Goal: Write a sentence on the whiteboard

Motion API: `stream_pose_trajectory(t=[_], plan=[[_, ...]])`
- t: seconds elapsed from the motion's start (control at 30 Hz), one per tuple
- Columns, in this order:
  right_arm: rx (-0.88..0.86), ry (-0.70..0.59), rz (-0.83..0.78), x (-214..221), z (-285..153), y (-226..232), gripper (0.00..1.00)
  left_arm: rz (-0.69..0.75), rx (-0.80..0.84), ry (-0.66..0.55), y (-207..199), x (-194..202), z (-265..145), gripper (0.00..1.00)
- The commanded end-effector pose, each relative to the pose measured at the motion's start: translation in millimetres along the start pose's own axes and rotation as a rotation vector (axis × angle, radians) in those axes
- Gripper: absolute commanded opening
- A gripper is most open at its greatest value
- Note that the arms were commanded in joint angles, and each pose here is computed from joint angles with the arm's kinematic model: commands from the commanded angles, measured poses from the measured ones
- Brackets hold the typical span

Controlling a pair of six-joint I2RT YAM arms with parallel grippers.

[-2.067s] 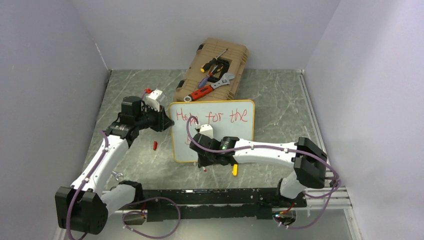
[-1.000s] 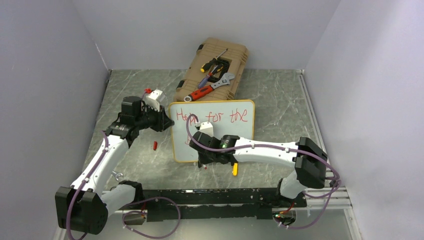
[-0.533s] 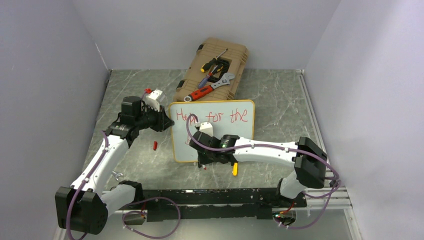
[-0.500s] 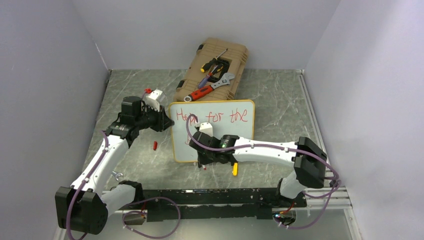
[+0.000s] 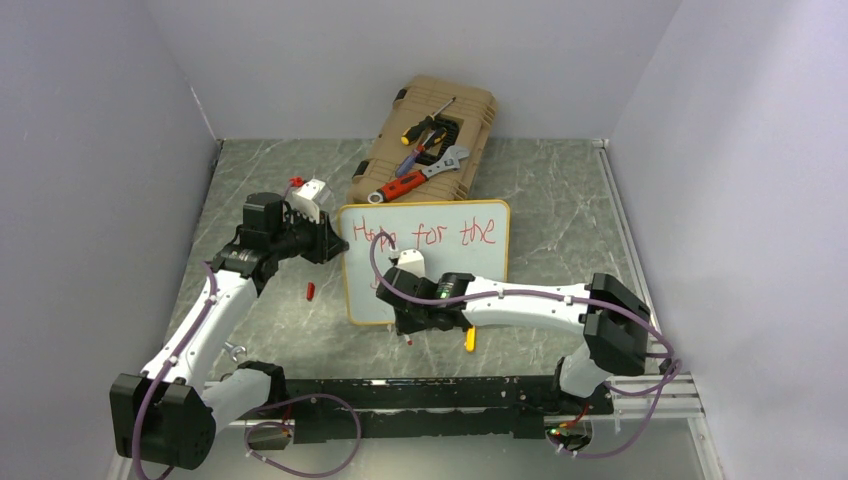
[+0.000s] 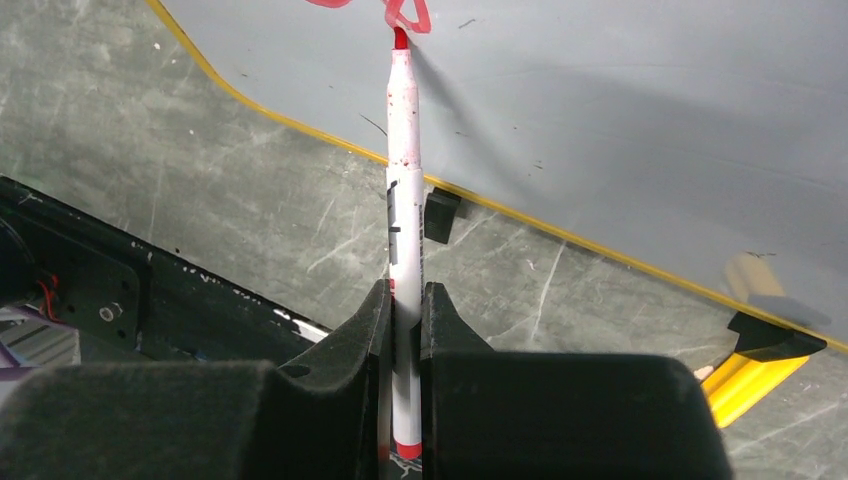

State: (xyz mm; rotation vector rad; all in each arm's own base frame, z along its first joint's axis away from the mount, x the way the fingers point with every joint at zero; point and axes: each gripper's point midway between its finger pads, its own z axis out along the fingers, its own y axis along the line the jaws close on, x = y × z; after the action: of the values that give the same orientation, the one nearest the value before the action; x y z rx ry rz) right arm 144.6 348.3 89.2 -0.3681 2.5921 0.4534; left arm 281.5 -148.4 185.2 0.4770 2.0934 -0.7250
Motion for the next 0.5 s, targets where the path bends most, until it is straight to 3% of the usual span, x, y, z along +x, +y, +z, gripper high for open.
stream_pose_trajectory(t=[0.0, 0.47], plan=[[0.063, -0.016, 0.031, 0, -4, -14, 0.00, 0.038, 0.079, -0.009, -21, -6, -3, 0.00], [-0.042, -0.174, 0.037, -25, -31, -4, 0.00, 0.039, 0.076, -0.007, -20, -6, -2, 0.00]])
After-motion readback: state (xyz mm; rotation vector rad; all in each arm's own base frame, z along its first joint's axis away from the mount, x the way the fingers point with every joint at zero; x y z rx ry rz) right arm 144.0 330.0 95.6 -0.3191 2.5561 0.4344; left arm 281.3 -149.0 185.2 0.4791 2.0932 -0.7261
